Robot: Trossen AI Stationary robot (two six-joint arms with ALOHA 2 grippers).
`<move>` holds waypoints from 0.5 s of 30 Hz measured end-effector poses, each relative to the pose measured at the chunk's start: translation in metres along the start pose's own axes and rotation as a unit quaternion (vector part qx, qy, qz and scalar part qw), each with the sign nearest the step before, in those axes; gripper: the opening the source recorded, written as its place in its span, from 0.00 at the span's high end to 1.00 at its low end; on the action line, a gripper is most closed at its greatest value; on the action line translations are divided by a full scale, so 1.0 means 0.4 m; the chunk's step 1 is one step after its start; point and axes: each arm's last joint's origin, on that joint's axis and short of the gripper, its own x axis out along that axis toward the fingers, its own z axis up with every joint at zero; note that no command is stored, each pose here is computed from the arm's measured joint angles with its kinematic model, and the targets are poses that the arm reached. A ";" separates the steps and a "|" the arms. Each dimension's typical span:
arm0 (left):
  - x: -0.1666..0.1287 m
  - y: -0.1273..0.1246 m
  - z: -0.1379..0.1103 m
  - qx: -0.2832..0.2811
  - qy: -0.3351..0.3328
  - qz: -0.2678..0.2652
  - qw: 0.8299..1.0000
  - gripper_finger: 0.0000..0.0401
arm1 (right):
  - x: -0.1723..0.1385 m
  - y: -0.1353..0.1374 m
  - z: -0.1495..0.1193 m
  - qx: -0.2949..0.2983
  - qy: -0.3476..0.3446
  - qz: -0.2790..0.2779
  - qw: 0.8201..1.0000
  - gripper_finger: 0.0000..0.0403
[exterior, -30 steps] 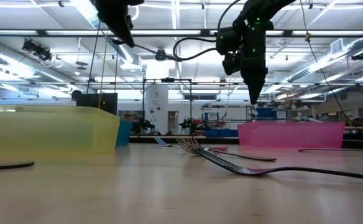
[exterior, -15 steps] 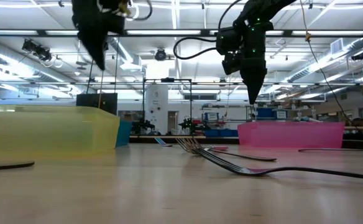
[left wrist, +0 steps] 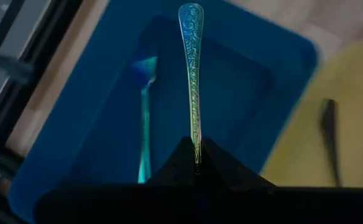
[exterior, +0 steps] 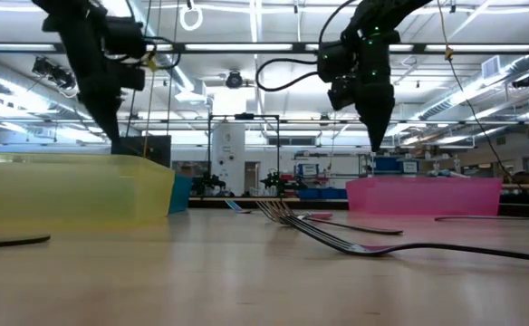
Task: Sort silverware by color (type)
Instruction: Put the blue fork into the blue bin
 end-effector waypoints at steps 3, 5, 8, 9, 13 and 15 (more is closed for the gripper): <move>0.010 0.024 -0.009 -0.027 0.000 0.013 1.000 0.97 | 0.000 0.002 -0.014 0.013 0.028 0.005 1.000 0.64; 0.010 0.038 -0.013 -0.042 0.002 0.020 0.999 0.97 | -0.002 0.004 -0.023 0.028 0.047 0.007 0.998 0.64; 0.009 0.055 -0.020 -0.063 0.004 0.028 0.998 0.97 | -0.012 0.011 -0.038 0.045 0.064 0.008 0.997 0.64; 0.009 0.061 -0.022 -0.070 0.005 0.031 0.997 0.97 | -0.018 0.016 -0.042 0.048 0.065 0.008 0.997 0.64; 0.012 0.074 -0.030 -0.083 0.008 0.038 0.996 0.97 | -0.048 0.040 -0.056 0.056 0.042 0.005 0.998 0.64; 0.019 0.073 -0.035 -0.086 0.010 0.037 0.996 0.97 | -0.059 0.056 -0.064 0.052 0.026 0.004 0.998 0.64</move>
